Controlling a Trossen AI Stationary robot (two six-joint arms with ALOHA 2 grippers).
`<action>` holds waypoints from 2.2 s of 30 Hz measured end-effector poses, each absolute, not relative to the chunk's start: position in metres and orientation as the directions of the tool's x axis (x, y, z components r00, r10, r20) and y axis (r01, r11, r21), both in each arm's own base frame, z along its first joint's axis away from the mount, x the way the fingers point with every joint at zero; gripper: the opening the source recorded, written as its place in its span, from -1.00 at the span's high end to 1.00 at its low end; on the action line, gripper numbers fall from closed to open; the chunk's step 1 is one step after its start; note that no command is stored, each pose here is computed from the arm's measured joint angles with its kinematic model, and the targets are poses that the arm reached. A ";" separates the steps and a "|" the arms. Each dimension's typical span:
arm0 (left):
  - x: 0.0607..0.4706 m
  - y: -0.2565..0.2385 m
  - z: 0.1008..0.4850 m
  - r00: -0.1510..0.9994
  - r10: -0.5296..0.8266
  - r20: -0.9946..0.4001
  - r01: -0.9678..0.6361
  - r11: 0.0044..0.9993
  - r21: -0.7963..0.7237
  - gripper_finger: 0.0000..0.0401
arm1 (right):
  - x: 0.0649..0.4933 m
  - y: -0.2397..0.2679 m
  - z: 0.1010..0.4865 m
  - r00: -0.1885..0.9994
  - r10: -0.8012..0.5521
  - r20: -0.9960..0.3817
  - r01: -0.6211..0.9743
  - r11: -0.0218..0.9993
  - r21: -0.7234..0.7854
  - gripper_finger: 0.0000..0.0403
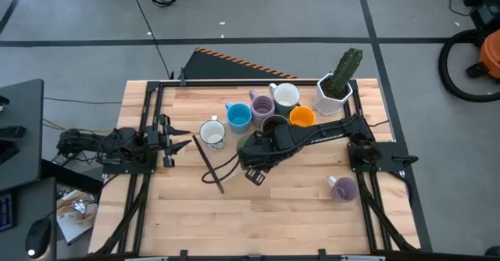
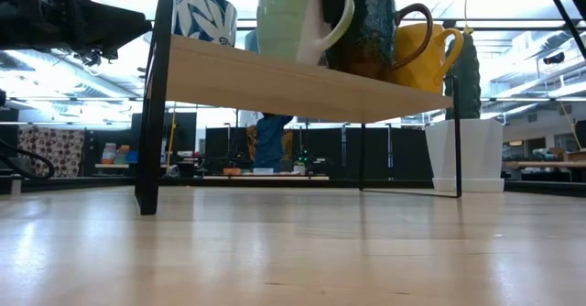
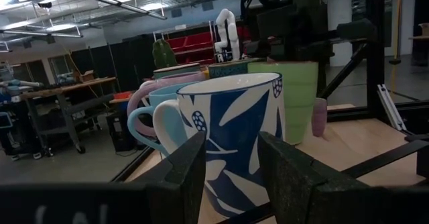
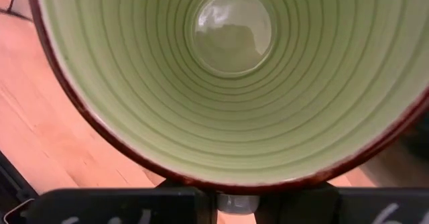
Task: Place coffee mugs
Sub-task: Put the green mug on the shelf, then put the purple patterned mug on the shelf
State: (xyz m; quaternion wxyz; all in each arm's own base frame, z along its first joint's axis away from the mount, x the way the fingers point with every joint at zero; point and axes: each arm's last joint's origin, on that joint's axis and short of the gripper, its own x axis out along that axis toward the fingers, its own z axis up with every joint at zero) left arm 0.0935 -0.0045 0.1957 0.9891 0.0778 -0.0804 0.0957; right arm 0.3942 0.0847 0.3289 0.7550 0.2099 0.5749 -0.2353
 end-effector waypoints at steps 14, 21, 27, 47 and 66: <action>0.093 -0.005 0.196 0.969 0.177 0.174 -0.202 0.969 0.139 0.30 | 0.397 0.067 0.329 0.210 -0.096 -0.973 0.635 0.770 0.061 0.65; 0.093 -0.005 0.196 0.969 0.176 0.174 -0.201 0.970 0.139 0.30 | 0.397 0.061 0.329 0.206 -0.072 -0.976 0.632 0.771 0.076 0.58; 0.093 -0.005 0.196 0.969 0.177 0.174 -0.202 0.970 0.139 0.30 | 0.397 0.061 0.330 0.208 -0.070 -0.976 0.637 0.767 0.080 0.37; 0.093 -0.005 0.196 0.969 0.176 0.174 -0.201 0.970 0.134 0.30 | 0.388 0.073 0.364 0.286 -0.033 -0.958 0.625 0.764 0.160 0.14; 0.094 -0.005 0.195 0.970 0.176 0.166 -0.198 0.972 0.130 0.30 | 0.368 0.090 0.387 0.367 -0.152 -0.918 0.570 0.817 0.092 0.14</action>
